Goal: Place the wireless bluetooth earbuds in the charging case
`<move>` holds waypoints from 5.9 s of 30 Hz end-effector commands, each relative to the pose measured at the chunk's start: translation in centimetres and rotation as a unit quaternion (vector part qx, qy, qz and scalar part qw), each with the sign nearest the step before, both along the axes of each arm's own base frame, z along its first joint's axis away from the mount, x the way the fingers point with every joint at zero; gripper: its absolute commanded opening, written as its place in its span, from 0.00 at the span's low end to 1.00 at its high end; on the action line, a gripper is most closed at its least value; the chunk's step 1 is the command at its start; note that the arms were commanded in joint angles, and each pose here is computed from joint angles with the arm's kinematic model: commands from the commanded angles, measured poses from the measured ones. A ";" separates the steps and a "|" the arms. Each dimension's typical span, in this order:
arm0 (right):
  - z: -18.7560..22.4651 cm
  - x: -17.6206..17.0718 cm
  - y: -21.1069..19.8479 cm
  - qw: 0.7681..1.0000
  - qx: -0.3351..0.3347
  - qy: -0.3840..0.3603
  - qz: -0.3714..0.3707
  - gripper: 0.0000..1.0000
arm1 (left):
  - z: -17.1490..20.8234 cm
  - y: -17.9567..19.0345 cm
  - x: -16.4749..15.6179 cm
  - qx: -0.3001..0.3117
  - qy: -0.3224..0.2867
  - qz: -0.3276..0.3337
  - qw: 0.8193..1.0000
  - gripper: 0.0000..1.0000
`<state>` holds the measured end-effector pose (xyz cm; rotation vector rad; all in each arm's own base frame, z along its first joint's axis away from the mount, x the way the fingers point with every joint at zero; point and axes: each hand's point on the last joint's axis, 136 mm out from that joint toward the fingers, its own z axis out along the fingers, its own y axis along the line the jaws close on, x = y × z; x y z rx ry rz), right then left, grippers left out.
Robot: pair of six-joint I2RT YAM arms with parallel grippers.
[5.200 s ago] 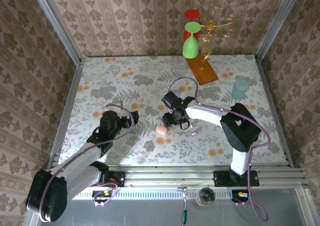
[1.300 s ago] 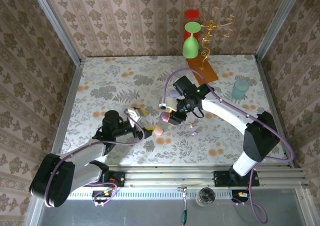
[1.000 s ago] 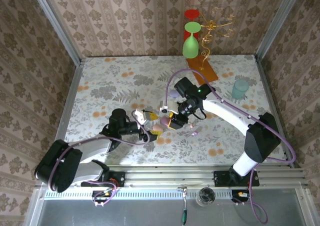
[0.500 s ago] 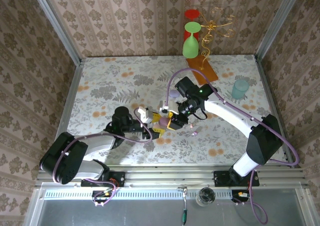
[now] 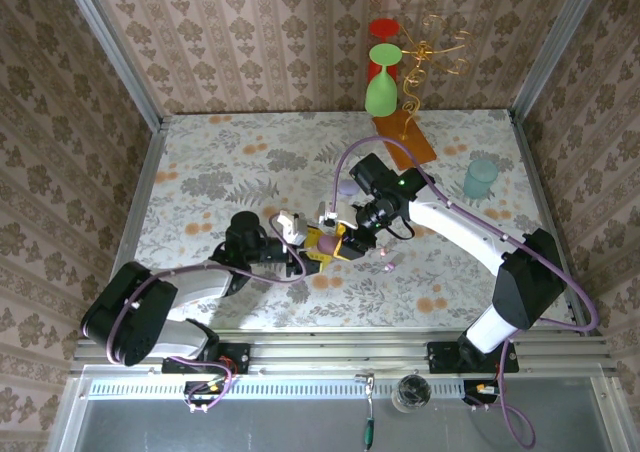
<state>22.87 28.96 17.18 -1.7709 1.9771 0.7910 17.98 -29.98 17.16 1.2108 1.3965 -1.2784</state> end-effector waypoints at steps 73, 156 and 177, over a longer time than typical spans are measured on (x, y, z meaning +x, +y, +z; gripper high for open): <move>4.9 10.7 -11.3 0.842 0.138 -0.052 -0.519 0.80 | 2.9 2.6 2.5 -0.074 -0.055 0.052 0.994 0.37; -9.1 13.4 -8.2 0.830 -0.113 0.123 -0.531 0.21 | 3.1 8.2 9.3 -0.064 -0.103 0.211 0.970 0.36; -5.2 11.2 -8.5 0.774 0.083 0.290 -0.557 0.24 | 1.4 1.3 9.0 -0.053 -0.095 0.122 0.987 0.36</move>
